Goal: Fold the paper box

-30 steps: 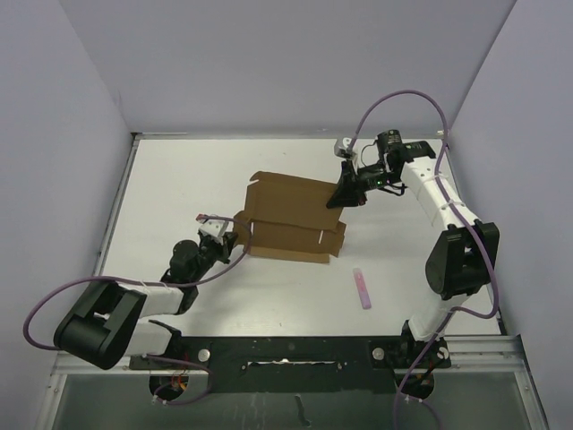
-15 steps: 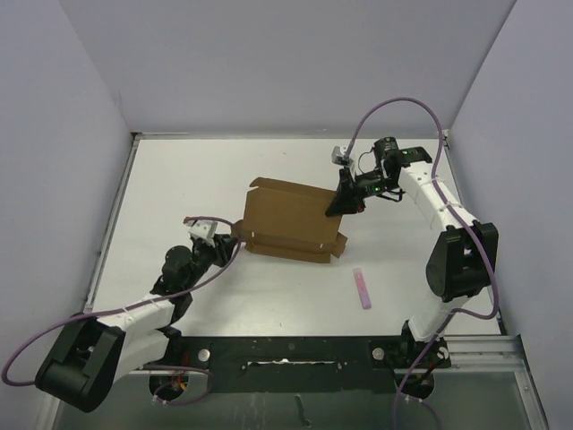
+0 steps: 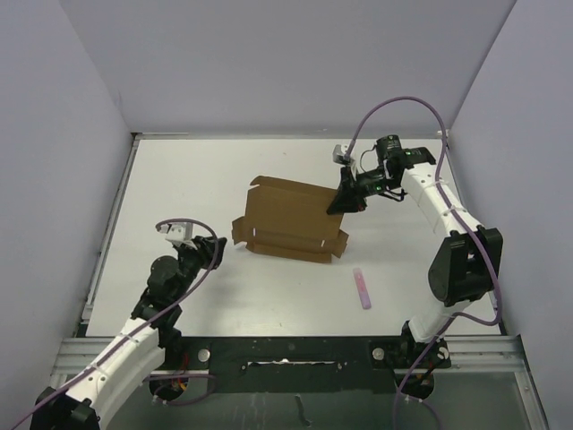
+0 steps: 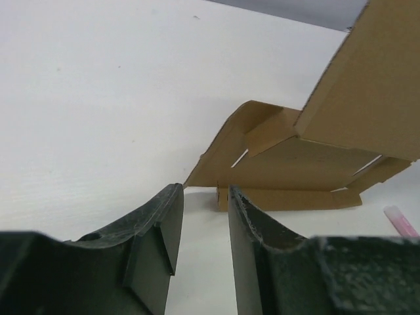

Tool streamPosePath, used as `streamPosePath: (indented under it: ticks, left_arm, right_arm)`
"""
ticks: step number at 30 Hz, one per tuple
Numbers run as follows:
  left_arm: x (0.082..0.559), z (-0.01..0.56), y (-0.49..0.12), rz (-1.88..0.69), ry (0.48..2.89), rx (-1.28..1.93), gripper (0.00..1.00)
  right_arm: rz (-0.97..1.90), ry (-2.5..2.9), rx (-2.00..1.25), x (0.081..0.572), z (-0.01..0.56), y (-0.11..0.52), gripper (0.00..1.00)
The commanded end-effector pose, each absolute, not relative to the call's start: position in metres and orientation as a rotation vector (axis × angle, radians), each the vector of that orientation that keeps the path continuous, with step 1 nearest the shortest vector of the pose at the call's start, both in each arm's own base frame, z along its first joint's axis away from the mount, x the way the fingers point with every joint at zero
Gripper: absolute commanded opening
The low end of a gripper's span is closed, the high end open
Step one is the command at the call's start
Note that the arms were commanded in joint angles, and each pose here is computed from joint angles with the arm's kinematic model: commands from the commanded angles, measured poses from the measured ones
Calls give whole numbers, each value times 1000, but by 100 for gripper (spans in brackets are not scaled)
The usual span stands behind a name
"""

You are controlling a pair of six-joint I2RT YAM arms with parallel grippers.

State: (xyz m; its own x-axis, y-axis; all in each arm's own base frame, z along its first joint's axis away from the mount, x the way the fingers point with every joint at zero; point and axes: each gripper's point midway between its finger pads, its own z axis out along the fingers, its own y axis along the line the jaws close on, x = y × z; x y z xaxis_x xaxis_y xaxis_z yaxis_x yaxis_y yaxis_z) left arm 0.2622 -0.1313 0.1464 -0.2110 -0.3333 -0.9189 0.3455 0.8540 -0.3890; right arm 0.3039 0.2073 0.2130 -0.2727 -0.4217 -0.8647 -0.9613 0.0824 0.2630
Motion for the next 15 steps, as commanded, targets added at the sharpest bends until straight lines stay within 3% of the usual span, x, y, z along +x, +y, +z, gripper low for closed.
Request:
streamPosePath:
  ticks: [1, 9, 15]
  left_arm:
    - [275, 152, -110, -515, 1738, -137, 30]
    - [321, 146, -112, -586, 1802, -69, 29]
    - [343, 143, -151, -736, 1747, 181, 31]
  right_arm:
    - [1046, 1712, -1386, 312, 233, 201, 0]
    - [1056, 1720, -1383, 311, 229, 200, 0]
    - [1057, 1726, -1386, 312, 226, 200, 0]
